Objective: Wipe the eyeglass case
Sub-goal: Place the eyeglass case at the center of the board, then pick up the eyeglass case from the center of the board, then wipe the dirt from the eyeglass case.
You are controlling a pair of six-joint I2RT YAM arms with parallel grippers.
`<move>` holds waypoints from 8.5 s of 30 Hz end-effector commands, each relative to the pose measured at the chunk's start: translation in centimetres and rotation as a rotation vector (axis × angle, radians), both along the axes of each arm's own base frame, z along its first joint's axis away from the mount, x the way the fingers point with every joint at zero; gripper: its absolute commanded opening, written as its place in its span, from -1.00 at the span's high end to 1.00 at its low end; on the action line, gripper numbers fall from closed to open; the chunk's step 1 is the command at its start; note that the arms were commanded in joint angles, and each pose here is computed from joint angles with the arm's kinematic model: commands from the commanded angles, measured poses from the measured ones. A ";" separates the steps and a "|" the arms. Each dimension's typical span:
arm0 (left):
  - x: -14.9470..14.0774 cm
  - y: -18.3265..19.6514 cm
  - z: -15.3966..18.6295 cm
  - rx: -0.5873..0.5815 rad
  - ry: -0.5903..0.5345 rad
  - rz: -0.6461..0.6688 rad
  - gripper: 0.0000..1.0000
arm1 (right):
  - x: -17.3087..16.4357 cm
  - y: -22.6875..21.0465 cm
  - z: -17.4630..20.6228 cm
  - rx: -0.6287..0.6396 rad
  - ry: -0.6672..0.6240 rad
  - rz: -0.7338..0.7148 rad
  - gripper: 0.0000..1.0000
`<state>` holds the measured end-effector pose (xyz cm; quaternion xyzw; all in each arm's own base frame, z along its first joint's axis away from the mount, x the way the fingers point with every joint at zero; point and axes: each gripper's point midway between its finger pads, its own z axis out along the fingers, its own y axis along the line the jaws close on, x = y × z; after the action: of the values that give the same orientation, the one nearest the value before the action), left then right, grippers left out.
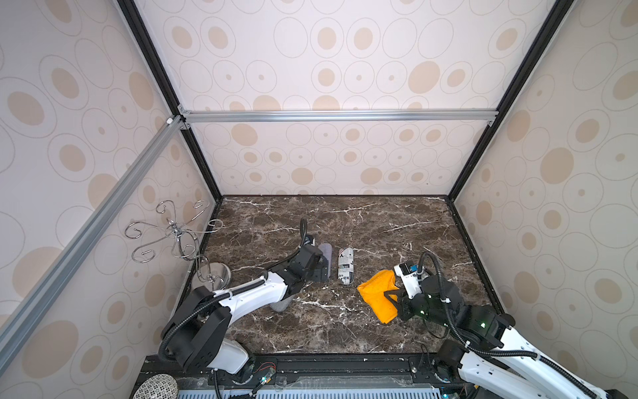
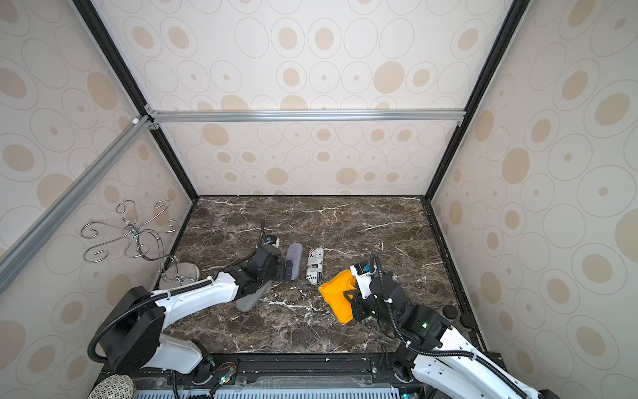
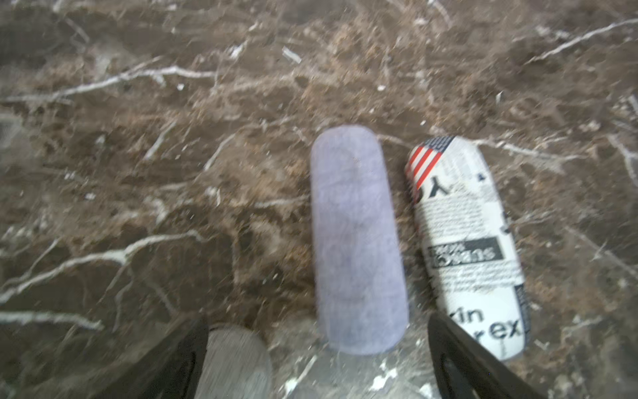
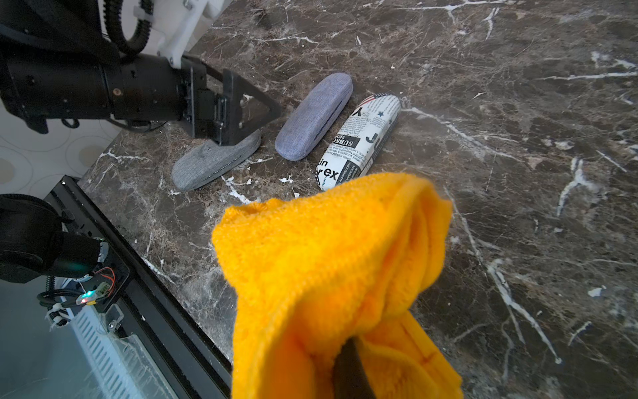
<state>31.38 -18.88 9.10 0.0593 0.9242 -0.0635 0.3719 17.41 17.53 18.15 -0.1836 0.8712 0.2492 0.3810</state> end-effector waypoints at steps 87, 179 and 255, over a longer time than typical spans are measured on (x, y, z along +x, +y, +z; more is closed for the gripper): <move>-12.5 -15.1 6.0 -0.222 -0.292 -0.767 0.01 | 5.2 5.6 0.3 -0.177 0.050 0.057 1.00; -14.0 -12.7 5.9 -0.450 0.021 -0.860 0.22 | -0.1 7.5 -3.2 -0.366 0.130 0.212 1.00; -14.4 -13.5 8.9 -0.853 0.296 -0.868 0.22 | 3.9 -1.4 0.8 -0.149 0.006 -0.175 1.00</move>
<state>18.03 -32.43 17.53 0.2405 0.7665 -0.5701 0.1724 19.82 18.63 17.43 -0.1796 0.8976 0.1831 0.3586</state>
